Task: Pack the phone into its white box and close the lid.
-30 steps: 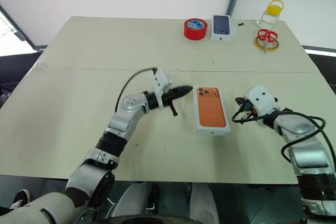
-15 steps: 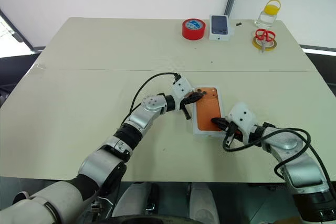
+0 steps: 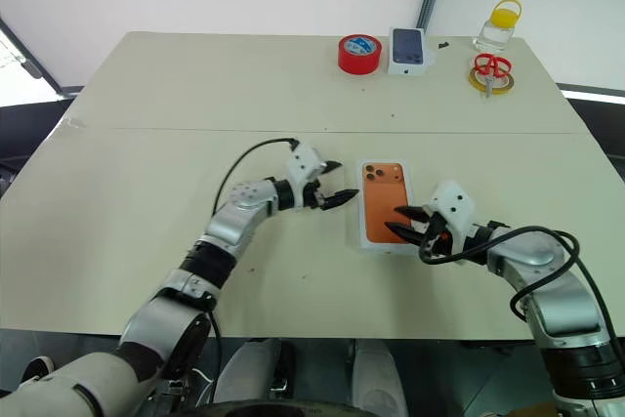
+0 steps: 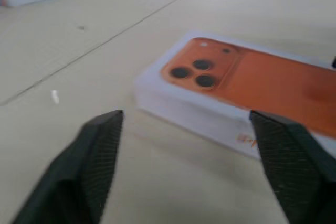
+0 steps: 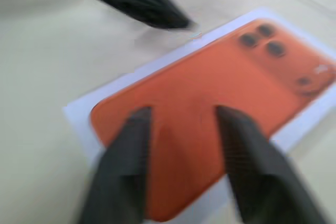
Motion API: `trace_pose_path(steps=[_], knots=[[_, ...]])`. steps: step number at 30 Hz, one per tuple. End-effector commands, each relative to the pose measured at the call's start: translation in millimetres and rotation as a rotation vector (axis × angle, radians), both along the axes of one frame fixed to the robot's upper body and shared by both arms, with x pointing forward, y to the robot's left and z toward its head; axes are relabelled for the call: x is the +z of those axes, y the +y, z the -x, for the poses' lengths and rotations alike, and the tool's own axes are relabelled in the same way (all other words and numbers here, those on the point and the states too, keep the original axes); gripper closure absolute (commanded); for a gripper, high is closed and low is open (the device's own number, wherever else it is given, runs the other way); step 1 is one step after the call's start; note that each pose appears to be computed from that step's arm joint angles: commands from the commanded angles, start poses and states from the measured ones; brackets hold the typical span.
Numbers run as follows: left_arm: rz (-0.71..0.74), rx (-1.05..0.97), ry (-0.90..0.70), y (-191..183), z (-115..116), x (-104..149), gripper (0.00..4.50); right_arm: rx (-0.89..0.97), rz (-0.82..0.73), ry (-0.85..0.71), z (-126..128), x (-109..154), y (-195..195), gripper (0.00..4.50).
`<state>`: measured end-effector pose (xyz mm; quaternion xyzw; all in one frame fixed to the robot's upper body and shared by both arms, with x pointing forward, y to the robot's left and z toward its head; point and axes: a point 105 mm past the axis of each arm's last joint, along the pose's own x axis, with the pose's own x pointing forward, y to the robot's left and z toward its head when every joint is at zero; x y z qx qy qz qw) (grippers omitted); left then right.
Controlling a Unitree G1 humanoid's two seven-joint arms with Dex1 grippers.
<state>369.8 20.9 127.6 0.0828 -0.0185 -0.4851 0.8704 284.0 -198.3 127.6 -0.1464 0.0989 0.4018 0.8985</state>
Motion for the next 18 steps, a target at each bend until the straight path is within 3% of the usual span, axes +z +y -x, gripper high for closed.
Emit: trace_pose_path(steps=[1,2,8,18], knots=[[0.049,0.05,-0.033,43.5,9.6,33.2,0.0,-0.004,-0.007,-0.069,-3.4,21.7,-7.7,0.63],[0.028,0.069,-0.034,60.1,14.5,33.0,0.0,-0.007,0.022,-0.061,-3.7,19.5,-12.7,0.08],[-0.098,0.199,0.026,133.9,38.2,15.8,0.0,-0.032,0.062,-0.088,-8.5,22.9,-39.2,0.08],[-0.108,0.304,0.113,182.3,75.4,2.3,0.0,-0.046,0.1,-0.066,4.5,18.1,-64.2,0.08]])
